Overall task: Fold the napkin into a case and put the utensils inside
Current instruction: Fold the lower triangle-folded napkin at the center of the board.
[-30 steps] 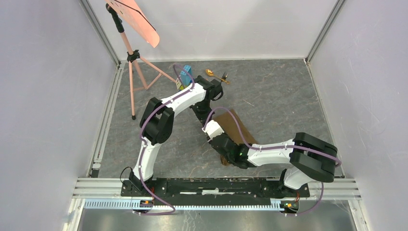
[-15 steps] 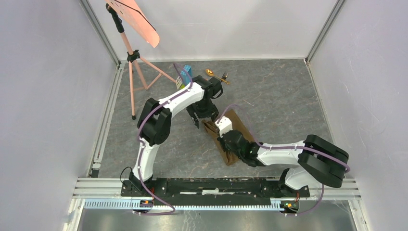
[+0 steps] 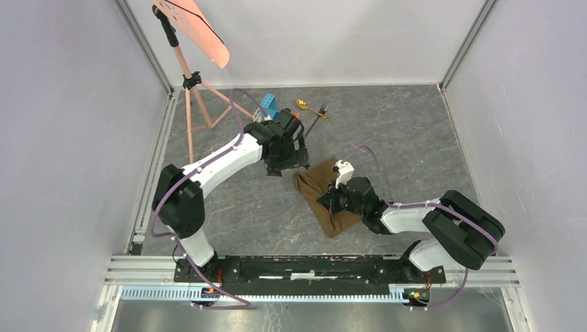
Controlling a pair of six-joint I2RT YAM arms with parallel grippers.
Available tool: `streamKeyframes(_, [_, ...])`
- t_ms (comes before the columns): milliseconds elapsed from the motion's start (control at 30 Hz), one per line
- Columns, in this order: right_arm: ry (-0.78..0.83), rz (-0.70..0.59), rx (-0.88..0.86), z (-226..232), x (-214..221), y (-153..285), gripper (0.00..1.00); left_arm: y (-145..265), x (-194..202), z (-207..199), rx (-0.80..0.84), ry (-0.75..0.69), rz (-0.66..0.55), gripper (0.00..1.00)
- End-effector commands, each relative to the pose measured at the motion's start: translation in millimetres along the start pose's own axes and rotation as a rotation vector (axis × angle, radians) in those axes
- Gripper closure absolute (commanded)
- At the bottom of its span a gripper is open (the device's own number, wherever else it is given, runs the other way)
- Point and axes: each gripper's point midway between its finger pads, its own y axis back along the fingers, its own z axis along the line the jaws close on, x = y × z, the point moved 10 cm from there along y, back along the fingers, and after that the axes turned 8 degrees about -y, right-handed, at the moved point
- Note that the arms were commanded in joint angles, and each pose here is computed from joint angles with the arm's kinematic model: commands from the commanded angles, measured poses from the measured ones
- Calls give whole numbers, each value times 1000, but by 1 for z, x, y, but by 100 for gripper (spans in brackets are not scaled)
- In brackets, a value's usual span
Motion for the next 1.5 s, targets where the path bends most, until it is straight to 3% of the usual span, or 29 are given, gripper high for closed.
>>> streamKeyframes(0, [-142,-16,-88,-3,-3,1,100,1,0,3,189,-113,-89,6])
streamKeyframes(267, [-263,1,-81,-21,1,3,100,-24,14,20,312,-46,-76,48])
streamKeyframes(533, [-276,13,-102,-25,-3,0,100,-43,11,22,492,6,-75,87])
streamKeyframes(967, [-259,36,-105,-24,-10,-6,100,-66,1,3,648,63,-53,96])
streamKeyframes(1300, [-267,32,-65,-33,-15,-9,100,-87,-7,9,600,111,-71,98])
streamKeyframes(1467, [-290,62,-41,-39,-14,-13,100,-68,-9,12,568,56,-144,91])
